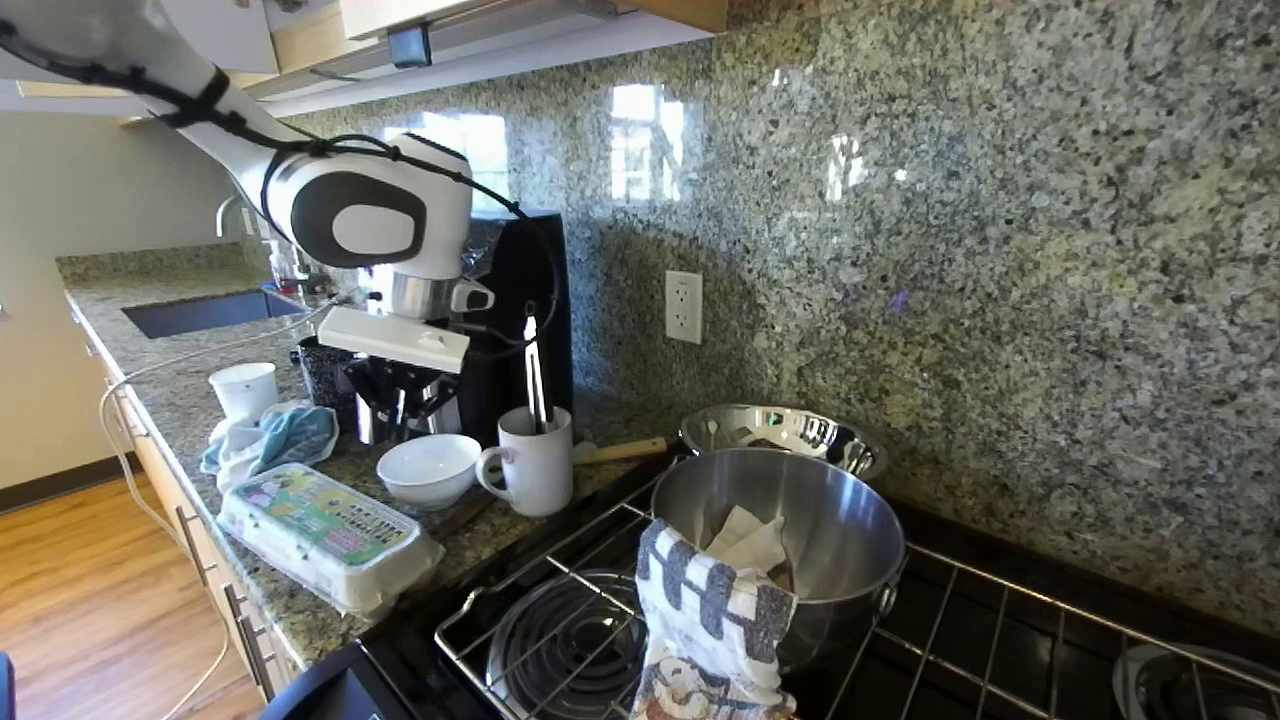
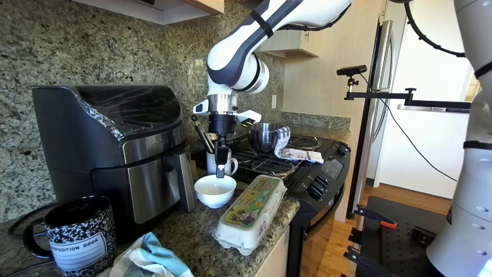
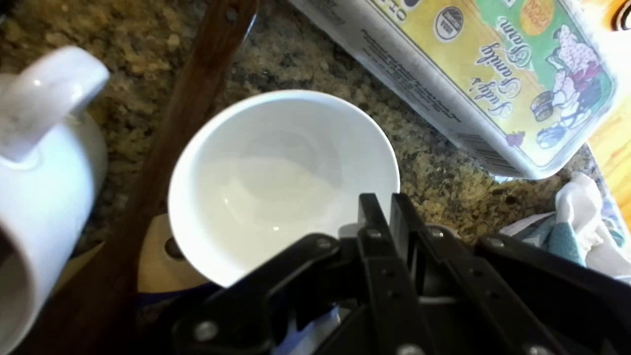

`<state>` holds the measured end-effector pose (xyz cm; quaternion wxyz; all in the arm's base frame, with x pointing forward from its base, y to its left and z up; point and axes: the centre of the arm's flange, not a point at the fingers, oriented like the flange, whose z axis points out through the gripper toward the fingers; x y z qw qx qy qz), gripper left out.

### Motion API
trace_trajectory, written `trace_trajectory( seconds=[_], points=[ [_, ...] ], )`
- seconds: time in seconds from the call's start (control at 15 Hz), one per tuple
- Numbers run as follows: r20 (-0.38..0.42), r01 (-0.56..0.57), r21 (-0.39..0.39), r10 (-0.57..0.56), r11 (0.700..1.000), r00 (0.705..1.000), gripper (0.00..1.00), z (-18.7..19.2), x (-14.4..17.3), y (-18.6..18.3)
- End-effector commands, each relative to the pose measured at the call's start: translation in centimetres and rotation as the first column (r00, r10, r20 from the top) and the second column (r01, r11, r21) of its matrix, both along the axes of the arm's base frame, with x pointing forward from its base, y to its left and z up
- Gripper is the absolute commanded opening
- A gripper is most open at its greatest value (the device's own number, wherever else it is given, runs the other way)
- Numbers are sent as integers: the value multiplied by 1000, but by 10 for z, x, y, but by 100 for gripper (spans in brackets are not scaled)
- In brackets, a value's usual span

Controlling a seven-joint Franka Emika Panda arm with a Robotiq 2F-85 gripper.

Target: Pick the bowl on the counter and put it on the stove

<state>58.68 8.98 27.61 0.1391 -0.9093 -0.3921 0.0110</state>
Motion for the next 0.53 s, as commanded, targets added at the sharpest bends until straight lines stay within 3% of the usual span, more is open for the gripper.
trace_trajectory(
  seconds=[0.0,0.07,0.2,0.47],
  points=[
    [-24,-26,3,26,1000,999,5,10,-1,2],
    [-32,-22,2,22,1000,999,35,9,-2,3],
    [-42,-26,5,26,1000,999,32,7,-3,4],
    [-63,-35,10,36,999,997,59,3,-4,7]
  ],
)
